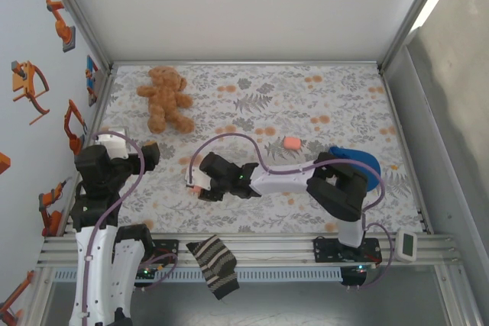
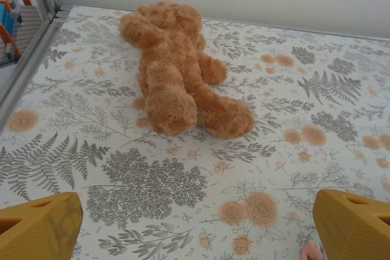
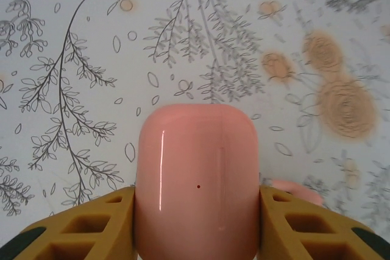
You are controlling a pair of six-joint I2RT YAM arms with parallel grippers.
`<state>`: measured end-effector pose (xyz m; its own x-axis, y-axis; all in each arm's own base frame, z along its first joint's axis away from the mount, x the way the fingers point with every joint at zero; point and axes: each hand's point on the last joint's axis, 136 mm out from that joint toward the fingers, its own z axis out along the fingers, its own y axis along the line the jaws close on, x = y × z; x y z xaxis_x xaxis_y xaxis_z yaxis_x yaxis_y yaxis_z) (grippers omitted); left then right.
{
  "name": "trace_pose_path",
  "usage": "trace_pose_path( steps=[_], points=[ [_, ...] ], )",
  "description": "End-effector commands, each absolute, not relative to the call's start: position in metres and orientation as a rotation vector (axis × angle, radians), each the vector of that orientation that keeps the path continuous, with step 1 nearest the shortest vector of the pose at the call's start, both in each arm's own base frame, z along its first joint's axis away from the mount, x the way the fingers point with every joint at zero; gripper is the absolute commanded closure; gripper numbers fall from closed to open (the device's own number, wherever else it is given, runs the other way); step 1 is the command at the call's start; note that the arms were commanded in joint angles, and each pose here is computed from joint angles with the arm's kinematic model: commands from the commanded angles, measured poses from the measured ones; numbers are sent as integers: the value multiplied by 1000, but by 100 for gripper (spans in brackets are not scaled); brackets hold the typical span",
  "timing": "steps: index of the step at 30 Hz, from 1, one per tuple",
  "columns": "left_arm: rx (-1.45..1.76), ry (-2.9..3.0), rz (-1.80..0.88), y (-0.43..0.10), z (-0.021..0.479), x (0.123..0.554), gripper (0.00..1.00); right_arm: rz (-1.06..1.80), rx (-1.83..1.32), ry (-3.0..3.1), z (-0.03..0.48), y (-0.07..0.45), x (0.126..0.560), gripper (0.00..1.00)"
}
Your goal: Insert the wireless bluetooth earbuds into the charging case
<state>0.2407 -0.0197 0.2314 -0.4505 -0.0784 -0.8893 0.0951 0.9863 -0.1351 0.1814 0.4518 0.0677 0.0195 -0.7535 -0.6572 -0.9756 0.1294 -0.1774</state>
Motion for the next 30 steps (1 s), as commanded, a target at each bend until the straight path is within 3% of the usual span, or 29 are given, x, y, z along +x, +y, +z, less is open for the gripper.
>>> trace_pose_path(
  steps=[1,9,18,30],
  points=[
    [63,1988,-280,-33,239,242,4,347,-1591,1663,115,442,199,64],
    [151,1867,-657,-80,280,238,4,153,-1498,1496,189,402,214,64],
    [261,1786,-1173,-130,335,216,2,130,-1384,1375,257,351,219,64],
    [537,1724,-1448,-182,369,170,2,214,-1277,1243,330,311,206,64]
  ],
)
